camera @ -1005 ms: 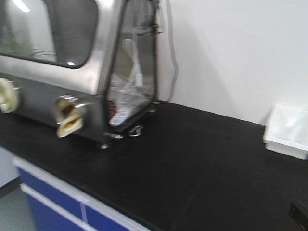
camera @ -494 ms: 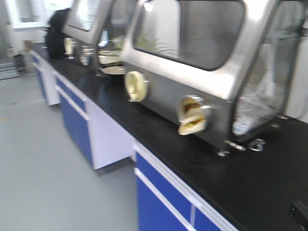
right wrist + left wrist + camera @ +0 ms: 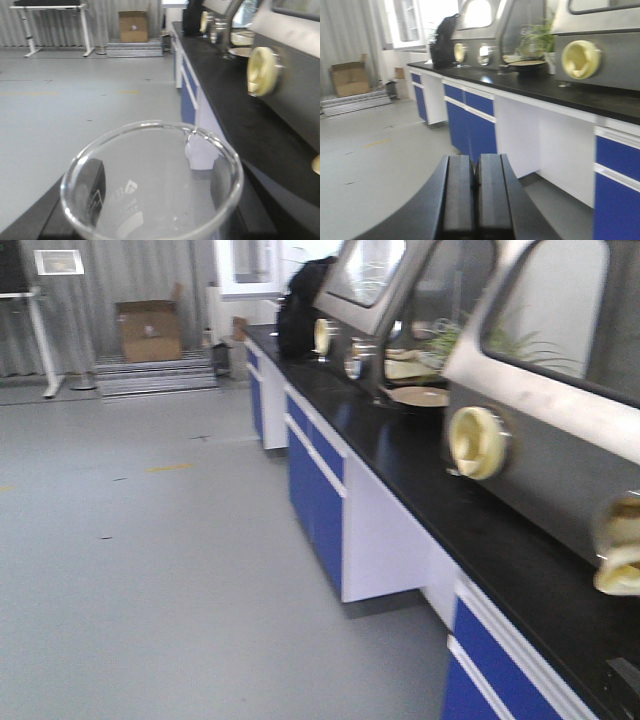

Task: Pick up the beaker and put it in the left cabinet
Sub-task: 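Drive the base away from the bench toward the white cabinet, holding the beaker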

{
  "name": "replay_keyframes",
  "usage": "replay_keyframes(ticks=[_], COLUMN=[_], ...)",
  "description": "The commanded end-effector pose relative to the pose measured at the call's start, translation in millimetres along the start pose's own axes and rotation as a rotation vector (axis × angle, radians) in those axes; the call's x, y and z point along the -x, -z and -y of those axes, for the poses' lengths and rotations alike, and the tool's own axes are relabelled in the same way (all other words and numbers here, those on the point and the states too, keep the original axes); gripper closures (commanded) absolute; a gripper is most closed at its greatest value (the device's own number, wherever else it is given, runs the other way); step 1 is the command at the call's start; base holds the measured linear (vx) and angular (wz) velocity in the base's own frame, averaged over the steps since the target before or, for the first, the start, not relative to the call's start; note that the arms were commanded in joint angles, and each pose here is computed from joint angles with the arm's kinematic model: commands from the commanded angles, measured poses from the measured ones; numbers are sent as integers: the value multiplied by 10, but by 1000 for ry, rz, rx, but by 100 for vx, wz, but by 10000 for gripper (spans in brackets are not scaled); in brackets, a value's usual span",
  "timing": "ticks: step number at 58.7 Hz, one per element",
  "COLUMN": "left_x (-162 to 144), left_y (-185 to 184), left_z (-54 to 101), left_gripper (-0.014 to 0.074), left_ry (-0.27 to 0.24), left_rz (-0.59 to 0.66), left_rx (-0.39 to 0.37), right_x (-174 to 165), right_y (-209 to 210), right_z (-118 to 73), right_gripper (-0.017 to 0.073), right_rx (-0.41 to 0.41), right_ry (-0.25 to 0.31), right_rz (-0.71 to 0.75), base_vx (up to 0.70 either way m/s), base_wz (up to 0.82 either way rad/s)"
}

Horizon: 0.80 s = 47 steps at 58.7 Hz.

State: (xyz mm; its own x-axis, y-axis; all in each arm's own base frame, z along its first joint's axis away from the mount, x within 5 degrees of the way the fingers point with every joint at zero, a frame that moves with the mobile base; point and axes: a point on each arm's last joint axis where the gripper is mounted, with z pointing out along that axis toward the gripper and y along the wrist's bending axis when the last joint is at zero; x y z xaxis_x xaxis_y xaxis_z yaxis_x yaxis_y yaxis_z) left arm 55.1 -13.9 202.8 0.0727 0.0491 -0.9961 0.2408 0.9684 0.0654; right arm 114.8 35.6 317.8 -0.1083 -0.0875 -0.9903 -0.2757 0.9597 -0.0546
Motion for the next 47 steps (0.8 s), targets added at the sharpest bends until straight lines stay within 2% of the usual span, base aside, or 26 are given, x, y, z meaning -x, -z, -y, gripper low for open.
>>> replay_keyframes(ticks=[1,22,47], left_x=[31,31,31], left_y=[14,14,14], left_z=[-2,-2,-2], left_gripper=[592,592,592], left_ry=[11,11,11], left_rz=[89,89,89], left_rx=[3,3,3], right_x=[157,157,157], right_y=[23,23,23], right_z=[-28,-28,-28], right_gripper=[565,565,565], right_rx=[36,36,36], right_ry=[21,21,21], right_rz=[89,89,89], base_vx=[29,39,56], base_wz=[52,49,36])
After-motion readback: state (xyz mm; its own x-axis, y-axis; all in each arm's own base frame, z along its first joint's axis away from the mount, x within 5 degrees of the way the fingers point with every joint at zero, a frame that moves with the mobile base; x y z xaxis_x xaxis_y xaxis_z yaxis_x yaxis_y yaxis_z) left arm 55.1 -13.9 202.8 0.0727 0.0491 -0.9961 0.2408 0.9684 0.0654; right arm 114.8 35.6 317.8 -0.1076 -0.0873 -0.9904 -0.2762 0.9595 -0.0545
